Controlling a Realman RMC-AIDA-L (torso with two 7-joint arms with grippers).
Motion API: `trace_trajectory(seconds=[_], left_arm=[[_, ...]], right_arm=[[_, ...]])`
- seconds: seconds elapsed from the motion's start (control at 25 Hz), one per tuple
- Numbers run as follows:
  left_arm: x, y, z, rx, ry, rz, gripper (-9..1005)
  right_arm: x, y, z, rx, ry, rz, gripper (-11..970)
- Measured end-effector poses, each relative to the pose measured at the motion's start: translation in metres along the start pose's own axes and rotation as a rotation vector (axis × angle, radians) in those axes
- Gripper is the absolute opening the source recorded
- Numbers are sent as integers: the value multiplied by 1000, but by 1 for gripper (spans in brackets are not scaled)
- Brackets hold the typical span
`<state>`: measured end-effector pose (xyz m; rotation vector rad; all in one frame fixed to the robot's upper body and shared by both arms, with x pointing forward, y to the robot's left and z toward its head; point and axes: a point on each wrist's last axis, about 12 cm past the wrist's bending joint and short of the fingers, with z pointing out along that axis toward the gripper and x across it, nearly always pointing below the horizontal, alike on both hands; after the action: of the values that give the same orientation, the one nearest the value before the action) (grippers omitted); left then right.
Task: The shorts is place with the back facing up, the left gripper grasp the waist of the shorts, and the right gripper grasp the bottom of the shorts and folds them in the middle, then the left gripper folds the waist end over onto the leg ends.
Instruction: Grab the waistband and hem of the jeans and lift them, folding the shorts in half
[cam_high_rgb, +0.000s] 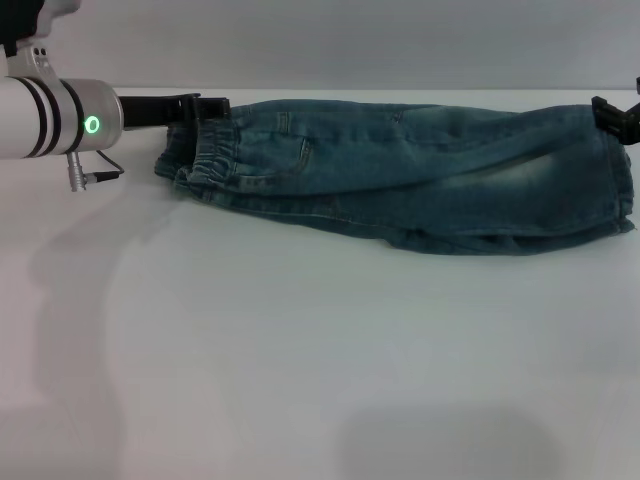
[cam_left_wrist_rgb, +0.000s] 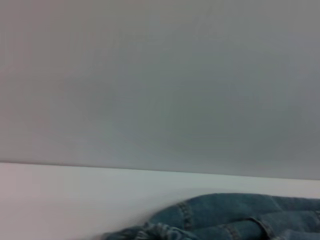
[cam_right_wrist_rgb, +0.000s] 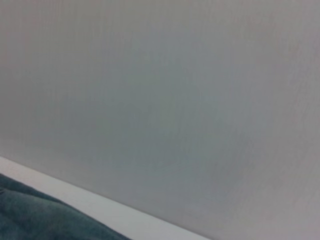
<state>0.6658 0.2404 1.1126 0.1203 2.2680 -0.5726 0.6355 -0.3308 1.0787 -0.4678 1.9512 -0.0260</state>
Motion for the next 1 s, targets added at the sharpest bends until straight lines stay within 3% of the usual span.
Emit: trace_trajectory(seconds=[0.16, 0.4, 0.76, 1.0], left_arm=[[-1, -6, 1, 26, 20, 16, 671], [-6, -8, -2, 38, 19, 43, 851], [-16, 11, -26, 58, 71, 78, 847], [-14, 13, -37, 96, 108, 99, 846]], right_arm=[[2, 3, 1, -11, 9, -5, 590], [5, 1, -1, -2, 11, 8, 603], [11, -1, -5, 9, 18, 23, 603], [12, -2, -5, 10, 19, 26, 603]])
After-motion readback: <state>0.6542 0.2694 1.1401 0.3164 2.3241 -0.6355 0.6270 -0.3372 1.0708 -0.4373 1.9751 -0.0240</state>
